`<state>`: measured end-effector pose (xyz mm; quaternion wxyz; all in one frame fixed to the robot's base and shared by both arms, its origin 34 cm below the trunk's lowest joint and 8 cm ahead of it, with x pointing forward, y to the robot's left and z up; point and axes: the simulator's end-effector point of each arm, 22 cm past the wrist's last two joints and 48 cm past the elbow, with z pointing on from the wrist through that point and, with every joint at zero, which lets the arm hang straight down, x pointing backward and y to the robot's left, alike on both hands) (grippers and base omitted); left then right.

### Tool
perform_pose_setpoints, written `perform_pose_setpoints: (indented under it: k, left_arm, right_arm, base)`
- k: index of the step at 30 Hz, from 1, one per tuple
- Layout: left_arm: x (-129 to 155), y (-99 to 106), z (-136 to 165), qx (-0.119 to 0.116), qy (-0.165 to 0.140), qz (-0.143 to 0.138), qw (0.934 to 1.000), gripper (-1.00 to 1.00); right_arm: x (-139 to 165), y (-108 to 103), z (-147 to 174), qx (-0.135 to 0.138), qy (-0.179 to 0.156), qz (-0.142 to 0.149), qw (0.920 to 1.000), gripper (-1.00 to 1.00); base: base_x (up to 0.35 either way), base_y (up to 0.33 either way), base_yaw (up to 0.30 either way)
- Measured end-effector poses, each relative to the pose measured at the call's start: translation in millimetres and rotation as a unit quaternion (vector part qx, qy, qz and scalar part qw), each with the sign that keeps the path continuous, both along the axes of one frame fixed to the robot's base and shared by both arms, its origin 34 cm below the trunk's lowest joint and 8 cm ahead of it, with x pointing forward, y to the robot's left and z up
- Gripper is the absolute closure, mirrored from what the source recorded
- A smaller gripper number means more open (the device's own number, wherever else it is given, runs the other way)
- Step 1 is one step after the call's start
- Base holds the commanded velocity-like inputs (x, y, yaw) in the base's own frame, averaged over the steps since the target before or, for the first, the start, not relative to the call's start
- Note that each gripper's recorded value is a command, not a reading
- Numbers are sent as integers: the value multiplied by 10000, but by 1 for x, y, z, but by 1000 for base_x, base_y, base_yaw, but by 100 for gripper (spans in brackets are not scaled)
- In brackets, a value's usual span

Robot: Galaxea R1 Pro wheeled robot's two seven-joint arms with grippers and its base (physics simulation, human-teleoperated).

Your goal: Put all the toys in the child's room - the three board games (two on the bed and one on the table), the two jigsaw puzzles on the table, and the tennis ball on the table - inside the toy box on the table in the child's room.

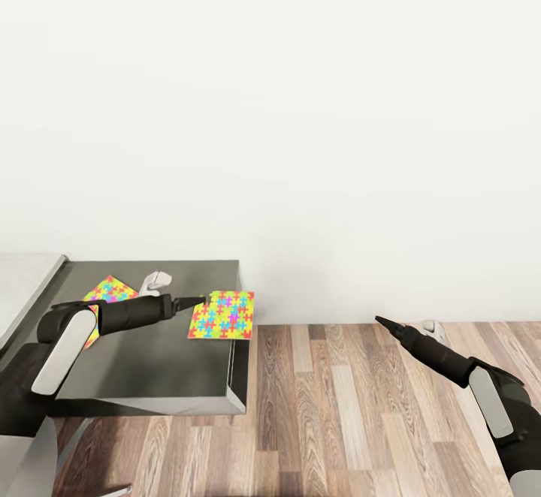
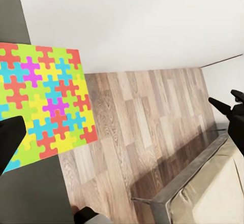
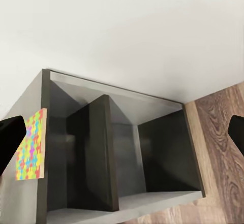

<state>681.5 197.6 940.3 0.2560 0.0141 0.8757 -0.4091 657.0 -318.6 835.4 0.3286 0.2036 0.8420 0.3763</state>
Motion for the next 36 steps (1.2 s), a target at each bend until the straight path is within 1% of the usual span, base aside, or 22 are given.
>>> perform_pose_setpoints:
  k: [13,36]
  left_arm:
    - [-3,-1,9,-9,-34,-15,10000,-100]
    - [-1,-1,31,-9,-218,-18,9998,-100]
  right_arm:
    - [9,-5,15,-129,-302,-76,9994,-100]
    - [14,-6,36,-154,-505,-81,9986,-100]
  base:
    - [0,0,0]
    - [0,0,0]
